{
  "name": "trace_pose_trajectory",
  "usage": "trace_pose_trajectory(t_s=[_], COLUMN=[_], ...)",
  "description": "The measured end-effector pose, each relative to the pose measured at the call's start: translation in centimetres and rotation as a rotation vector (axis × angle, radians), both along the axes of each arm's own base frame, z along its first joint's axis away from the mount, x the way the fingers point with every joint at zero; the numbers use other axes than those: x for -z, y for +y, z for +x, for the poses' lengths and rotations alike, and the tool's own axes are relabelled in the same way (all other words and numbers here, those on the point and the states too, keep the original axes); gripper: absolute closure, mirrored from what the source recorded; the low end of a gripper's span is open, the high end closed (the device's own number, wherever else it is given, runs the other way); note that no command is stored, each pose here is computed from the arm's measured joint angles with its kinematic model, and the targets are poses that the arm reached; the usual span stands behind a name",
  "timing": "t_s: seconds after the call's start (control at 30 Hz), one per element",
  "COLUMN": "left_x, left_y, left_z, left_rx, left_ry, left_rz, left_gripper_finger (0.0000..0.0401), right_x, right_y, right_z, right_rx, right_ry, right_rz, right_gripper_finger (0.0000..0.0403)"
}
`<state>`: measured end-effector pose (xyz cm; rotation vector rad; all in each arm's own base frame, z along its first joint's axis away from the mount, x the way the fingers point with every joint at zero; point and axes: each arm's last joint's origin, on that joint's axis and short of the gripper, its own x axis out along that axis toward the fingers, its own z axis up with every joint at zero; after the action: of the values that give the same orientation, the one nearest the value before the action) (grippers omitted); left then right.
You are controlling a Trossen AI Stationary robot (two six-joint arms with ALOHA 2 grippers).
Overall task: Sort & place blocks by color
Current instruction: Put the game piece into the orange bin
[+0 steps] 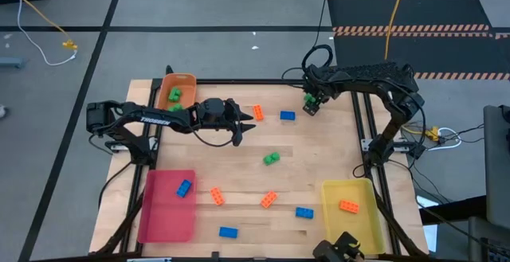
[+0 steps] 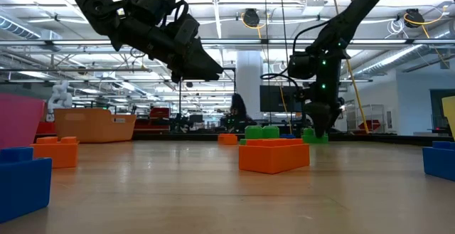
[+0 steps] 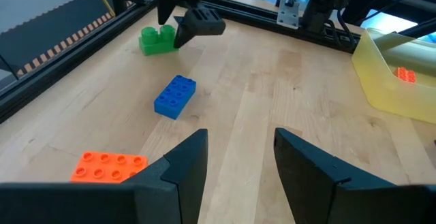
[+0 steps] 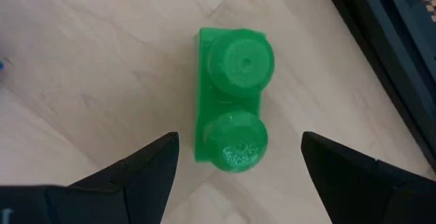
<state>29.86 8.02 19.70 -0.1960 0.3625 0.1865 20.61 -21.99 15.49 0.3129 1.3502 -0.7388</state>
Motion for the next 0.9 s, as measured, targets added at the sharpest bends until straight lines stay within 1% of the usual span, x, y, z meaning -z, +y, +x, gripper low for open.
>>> trace_pose_trajectory(t_s=[0.23, 0.33, 0.4, 0.5, 0.53, 0.77, 0.9], left_x=[0.0, 0.0, 0.0, 0.0, 0.0, 0.0, 0.0], left_y=[0.0, 0.0, 0.0, 0.0, 0.0, -0.2, -0.2], left_z=[0.0, 0.0, 0.0, 0.0, 0.0, 0.1, 0.0], left_rx=[-0.002, -0.004, -0.005, -0.008, -0.009, -0.003, -0.005], left_ry=[0.000, -0.001, -0.002, -0.003, -0.003, -0.003, -0.003], left_rz=[-0.004, -0.010, -0.014, -0.021, -0.024, -0.025, -0.024], left_gripper_finger=[0.0231, 0.0231, 0.0231, 0.0231, 0.0231, 0.0231, 0.0231], right_x=[0.1, 0.4, 0.5, 0.4, 0.3, -0.7, -2.7], right_y=[-0.1, -0.1, 0.0, 0.3, 0.3, 1.0, 2.1], right_z=[0.2, 0.3, 0.4, 0.7, 0.7, 0.5, 0.5], right_rx=[-0.003, -0.038, -0.059, -0.091, -0.099, -0.142, -0.168], right_ry=[-0.011, 0.006, 0.018, 0.023, 0.022, 0.030, -0.003], right_rz=[-0.009, -0.009, -0.005, -0.010, -0.012, -0.009, -0.044], right_gripper_finger=[0.0136, 0.0161, 0.0195, 0.0274, 0.0293, 0.0294, 0.0294])
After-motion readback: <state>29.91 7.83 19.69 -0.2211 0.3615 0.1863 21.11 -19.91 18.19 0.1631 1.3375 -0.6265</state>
